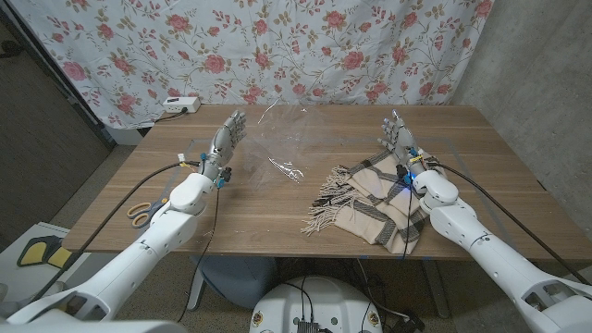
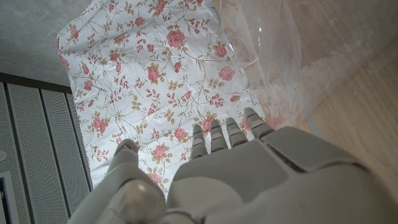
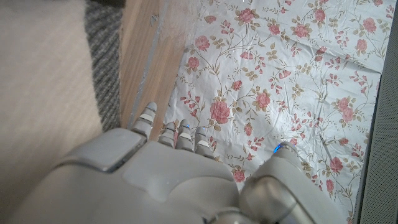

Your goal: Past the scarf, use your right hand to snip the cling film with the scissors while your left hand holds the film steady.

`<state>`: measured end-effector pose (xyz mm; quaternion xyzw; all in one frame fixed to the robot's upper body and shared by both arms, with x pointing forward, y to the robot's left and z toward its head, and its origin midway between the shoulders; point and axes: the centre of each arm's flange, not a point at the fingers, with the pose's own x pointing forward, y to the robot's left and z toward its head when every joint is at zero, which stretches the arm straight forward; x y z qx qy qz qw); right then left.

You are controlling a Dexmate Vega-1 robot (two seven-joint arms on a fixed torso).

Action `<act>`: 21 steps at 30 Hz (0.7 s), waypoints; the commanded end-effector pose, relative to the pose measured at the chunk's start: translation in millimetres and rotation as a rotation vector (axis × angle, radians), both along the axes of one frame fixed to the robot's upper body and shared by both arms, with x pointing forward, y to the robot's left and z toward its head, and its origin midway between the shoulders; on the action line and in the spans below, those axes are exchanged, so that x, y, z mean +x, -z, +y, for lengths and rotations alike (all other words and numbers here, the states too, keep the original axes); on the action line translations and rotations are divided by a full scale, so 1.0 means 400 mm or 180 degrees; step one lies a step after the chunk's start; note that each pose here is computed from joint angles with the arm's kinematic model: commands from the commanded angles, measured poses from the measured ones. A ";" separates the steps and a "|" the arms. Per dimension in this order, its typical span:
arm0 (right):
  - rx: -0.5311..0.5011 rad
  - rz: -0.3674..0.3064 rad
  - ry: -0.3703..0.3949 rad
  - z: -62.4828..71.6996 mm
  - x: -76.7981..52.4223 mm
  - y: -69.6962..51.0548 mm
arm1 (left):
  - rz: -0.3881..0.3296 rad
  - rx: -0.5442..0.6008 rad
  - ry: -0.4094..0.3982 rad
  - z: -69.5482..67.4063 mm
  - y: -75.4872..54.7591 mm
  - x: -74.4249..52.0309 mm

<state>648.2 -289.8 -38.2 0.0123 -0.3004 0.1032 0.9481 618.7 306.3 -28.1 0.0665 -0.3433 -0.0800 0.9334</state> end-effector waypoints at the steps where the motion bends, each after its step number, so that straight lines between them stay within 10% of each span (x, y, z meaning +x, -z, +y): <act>1: -0.0042 -0.0015 0.0027 0.004 0.000 -0.003 | -0.0080 0.0126 -0.0120 0.032 -0.007 -0.025; 21: -0.0054 0.0029 -0.0020 0.017 0.021 -0.006 | -0.0170 0.0470 -0.0391 0.028 -0.020 -0.045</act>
